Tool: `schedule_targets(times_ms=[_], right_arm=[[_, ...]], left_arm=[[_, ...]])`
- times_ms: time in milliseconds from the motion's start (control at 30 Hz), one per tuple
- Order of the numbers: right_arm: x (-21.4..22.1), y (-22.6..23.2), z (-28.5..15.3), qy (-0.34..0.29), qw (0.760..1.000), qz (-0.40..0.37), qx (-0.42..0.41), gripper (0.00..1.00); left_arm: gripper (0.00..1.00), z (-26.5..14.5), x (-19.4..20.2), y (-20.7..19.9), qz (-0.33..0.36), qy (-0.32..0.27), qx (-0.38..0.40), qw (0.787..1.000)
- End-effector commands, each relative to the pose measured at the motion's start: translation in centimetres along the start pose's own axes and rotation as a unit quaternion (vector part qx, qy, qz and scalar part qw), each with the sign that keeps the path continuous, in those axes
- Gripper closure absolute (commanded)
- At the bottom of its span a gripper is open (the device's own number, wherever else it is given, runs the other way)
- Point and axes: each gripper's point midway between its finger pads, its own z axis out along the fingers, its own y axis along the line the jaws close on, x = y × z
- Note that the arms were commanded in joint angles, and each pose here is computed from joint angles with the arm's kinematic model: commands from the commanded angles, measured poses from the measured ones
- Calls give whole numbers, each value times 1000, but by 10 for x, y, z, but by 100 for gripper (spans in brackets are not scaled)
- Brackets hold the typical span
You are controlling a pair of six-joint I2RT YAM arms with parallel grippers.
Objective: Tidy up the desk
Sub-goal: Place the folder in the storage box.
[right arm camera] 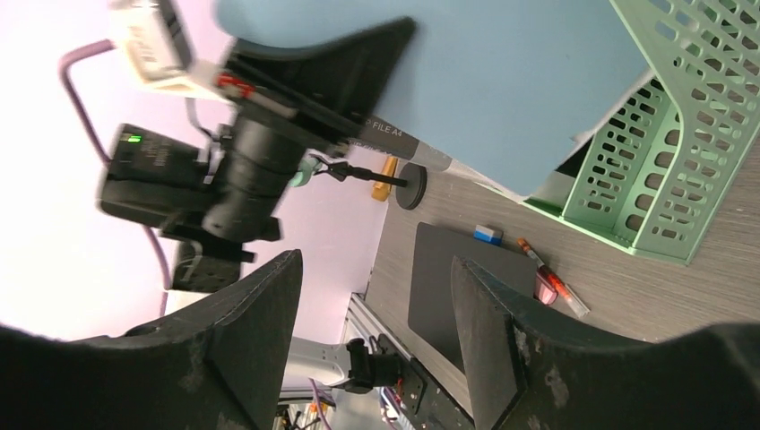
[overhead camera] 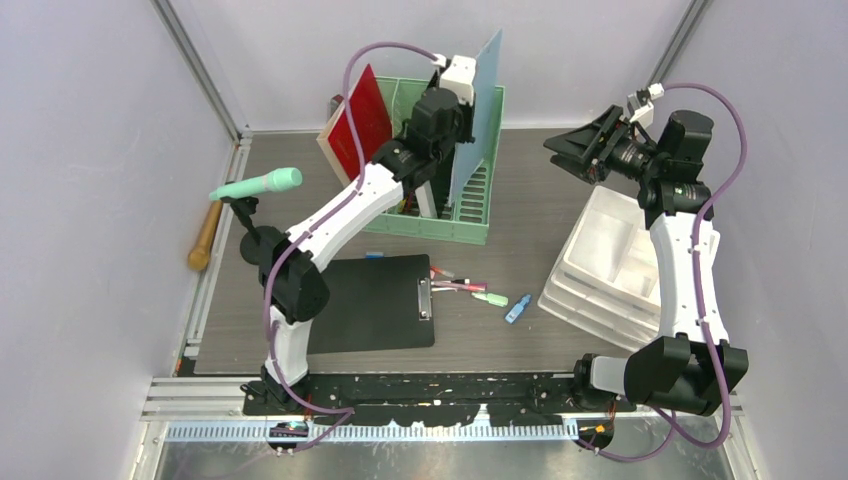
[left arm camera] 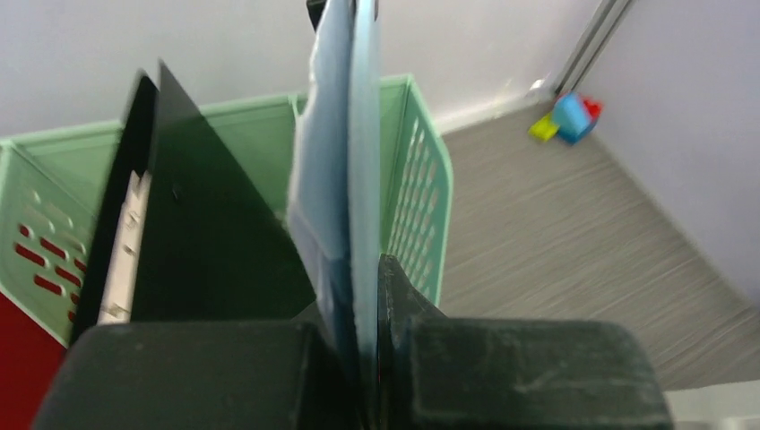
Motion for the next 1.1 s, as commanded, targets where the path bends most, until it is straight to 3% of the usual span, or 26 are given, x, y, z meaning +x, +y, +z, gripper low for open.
schedule_targets(times_ms=[0, 267, 533, 1067], right_arm=[[-1, 13, -6, -10, 999, -26, -18, 32], [1, 11, -6, -11, 999, -26, -18, 32], [2, 8, -5, -10, 1000, -22, -19, 32], [4, 11, -6, -11, 999, -21, -27, 32]], left_arm=[[100, -15, -48, -1, 21, -104, -4, 994], [100, -9, -14, 2, 23, -106, -30, 994], [100, -12, -27, -6, -32, -86, -32, 995], [100, 11, -4, -9, -45, -90, -75, 992]])
